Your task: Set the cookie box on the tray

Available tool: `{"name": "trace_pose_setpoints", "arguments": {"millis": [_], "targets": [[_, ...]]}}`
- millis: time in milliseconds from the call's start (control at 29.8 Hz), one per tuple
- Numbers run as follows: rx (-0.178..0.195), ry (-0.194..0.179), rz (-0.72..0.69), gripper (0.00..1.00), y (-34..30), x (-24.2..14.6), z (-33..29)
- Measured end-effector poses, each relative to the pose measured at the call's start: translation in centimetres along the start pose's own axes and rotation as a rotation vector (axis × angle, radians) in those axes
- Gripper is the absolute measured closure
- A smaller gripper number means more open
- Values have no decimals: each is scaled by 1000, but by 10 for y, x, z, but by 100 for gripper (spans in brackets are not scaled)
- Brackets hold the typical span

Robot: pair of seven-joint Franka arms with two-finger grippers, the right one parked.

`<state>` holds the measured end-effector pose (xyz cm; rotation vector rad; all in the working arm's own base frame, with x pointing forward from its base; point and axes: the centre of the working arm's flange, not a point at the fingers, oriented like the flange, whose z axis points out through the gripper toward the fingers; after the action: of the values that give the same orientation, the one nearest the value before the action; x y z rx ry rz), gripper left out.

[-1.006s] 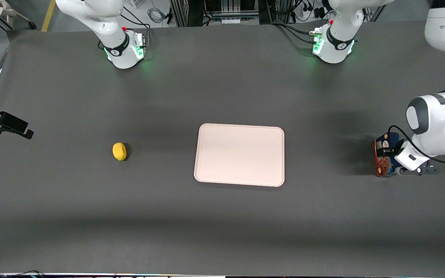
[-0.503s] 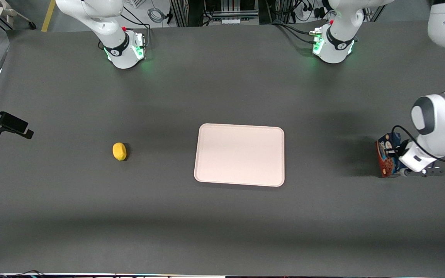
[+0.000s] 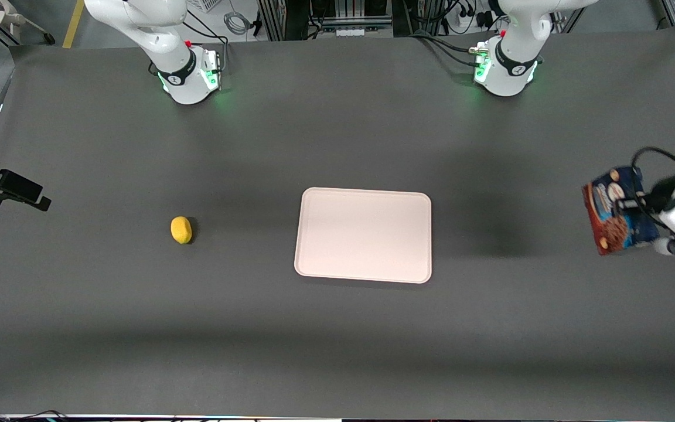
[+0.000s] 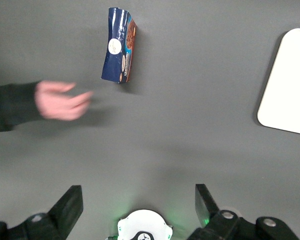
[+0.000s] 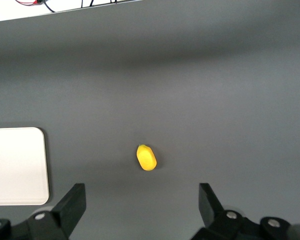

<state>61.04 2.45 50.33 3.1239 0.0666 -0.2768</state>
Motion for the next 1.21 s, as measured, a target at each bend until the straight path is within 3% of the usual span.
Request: {"name": "trace_pose_setpoints", "arguments": {"millis": [235,536,771,939,1207], "targets": [[-6,-10,-10,77,140,-32,-34],[-62,-27,54,77,277,-31,33],[-74,-48,65,77,320,2,135],[-76,-39,60,77,339,14,192],[-56,-19,72,79,346,18,228]]}}
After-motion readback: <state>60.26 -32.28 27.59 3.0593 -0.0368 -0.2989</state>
